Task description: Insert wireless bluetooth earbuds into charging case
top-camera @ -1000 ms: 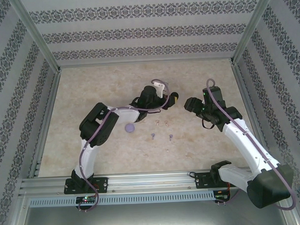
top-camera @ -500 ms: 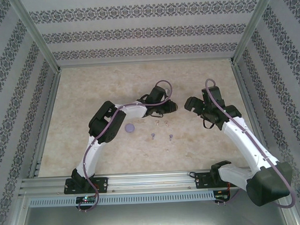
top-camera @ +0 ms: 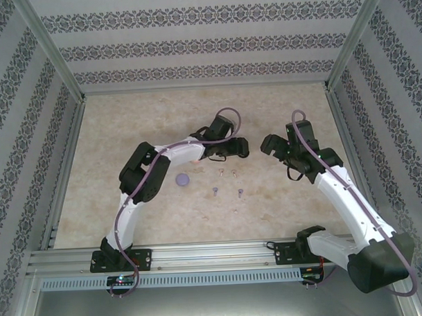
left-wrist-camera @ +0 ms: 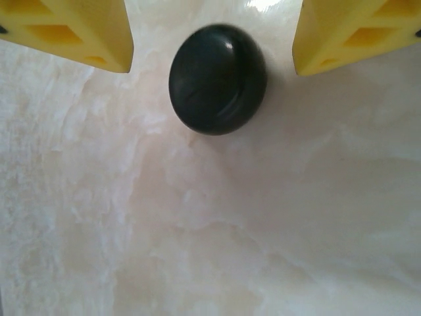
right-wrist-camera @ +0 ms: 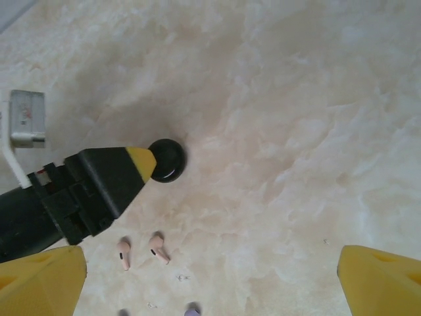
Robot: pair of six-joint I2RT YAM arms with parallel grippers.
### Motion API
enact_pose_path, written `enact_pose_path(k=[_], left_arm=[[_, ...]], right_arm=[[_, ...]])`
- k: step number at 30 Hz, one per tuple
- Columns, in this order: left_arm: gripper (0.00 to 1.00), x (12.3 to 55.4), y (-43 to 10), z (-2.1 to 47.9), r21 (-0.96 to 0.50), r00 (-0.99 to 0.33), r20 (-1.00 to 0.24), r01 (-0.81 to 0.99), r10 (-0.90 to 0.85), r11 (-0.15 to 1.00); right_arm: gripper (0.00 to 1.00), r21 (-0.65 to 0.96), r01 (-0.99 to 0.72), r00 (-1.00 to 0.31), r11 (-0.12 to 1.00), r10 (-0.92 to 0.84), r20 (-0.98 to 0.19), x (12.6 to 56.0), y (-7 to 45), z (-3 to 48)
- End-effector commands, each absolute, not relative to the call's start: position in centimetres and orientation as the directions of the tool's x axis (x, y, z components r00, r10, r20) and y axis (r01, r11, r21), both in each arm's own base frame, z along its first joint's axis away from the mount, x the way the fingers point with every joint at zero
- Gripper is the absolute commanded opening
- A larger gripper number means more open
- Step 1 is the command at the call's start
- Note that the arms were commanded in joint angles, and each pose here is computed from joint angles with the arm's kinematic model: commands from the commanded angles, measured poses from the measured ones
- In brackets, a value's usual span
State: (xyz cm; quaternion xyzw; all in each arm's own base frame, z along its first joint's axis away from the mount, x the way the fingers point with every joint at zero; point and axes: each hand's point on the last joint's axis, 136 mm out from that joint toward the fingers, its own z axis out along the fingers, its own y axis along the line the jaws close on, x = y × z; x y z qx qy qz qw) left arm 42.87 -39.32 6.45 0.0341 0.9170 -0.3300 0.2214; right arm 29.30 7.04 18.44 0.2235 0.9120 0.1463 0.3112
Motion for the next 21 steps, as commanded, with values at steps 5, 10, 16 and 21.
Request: enact_pose_path(k=[5,10,16,21], left_arm=[[0.71,43.5,-33.7,16.3,-0.529,-0.779,-0.610,0.269,-0.141,0.805],[0.78,42.5,-27.6,20.5,-0.467,-0.685,-0.703,0.239,-0.193,0.851],[0.99,41.1,-19.0,23.6,-0.411,-0.565,-0.778,0.125,-0.276,0.903],[0.99,40.3,-12.3,23.8,-0.437,-0.499,-0.776,-0.016,-0.386,0.899]], right_arm=[[0.98,0.435,0.217,-0.738,0.874,0.439,-0.513,29.3,10.6,18.6],[0.91,0.401,0.128,-0.818,0.907,0.325,-0.475,29.3,15.9,16.9],[0.90,0.304,0.048,-0.897,0.951,0.175,-0.406,29.0,23.0,14.2],[0.90,0.227,-0.012,-0.929,0.974,0.073,-0.364,28.7,28.8,12.0]])
